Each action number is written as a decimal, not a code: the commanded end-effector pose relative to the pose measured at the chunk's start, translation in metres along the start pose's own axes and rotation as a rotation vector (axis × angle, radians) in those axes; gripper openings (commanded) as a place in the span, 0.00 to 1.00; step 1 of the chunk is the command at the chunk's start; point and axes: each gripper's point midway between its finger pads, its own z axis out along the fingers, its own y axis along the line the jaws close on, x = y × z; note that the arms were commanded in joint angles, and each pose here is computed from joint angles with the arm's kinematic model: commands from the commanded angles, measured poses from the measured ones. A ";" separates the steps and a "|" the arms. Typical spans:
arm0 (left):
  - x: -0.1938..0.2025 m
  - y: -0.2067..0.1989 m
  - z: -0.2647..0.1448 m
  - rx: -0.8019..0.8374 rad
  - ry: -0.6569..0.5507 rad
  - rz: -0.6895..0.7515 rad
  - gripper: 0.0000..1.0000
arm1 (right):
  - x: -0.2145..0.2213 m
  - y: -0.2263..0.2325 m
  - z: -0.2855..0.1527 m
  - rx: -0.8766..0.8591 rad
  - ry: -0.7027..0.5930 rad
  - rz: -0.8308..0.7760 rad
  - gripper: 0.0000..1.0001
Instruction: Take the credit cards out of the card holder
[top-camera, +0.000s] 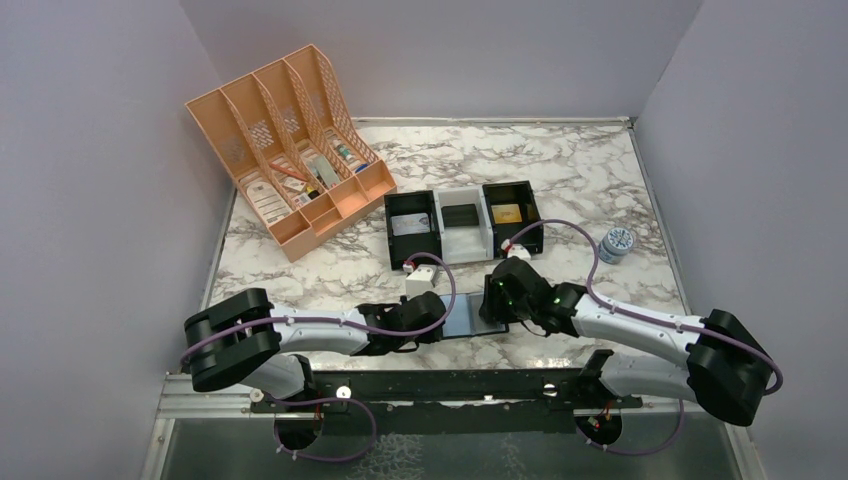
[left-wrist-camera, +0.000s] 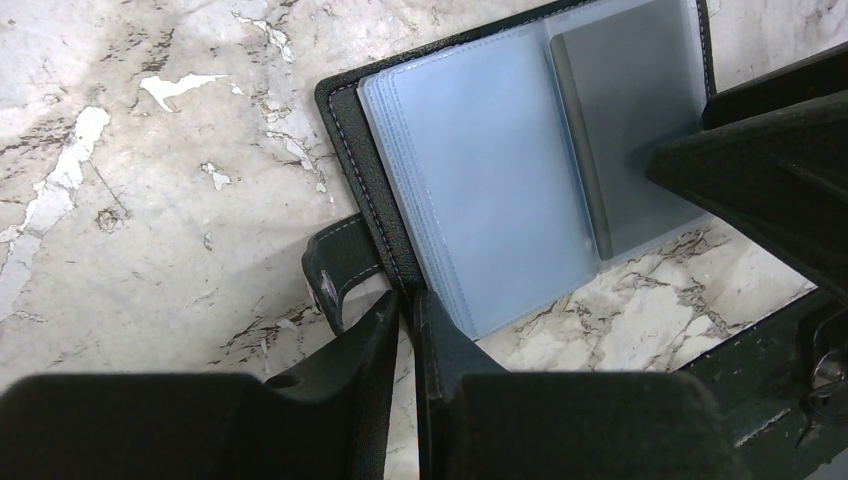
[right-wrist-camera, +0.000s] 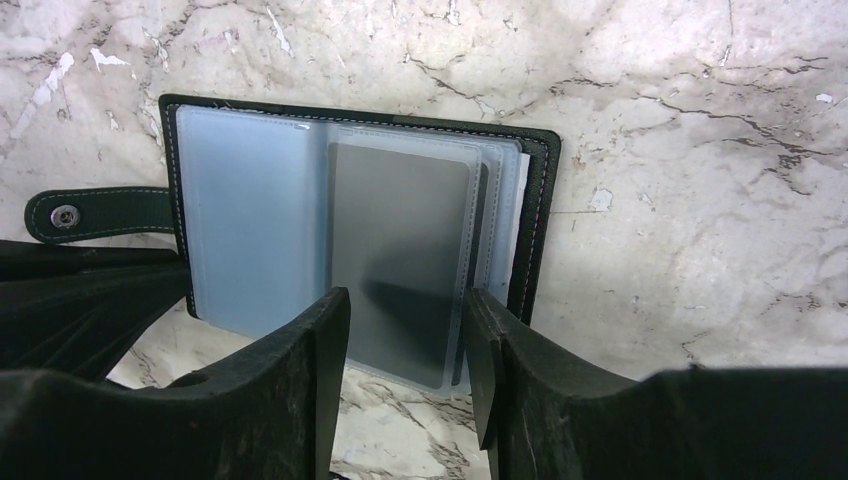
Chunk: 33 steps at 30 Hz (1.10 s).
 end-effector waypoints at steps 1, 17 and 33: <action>-0.001 -0.004 0.001 0.001 0.003 0.024 0.15 | -0.006 0.010 -0.004 -0.046 -0.009 0.003 0.46; -0.003 -0.002 -0.001 -0.014 0.003 0.043 0.15 | -0.017 0.032 -0.018 -0.159 -0.044 0.010 0.45; -0.004 -0.004 -0.003 -0.001 0.001 0.036 0.15 | -0.020 0.050 -0.024 -0.264 -0.061 0.085 0.43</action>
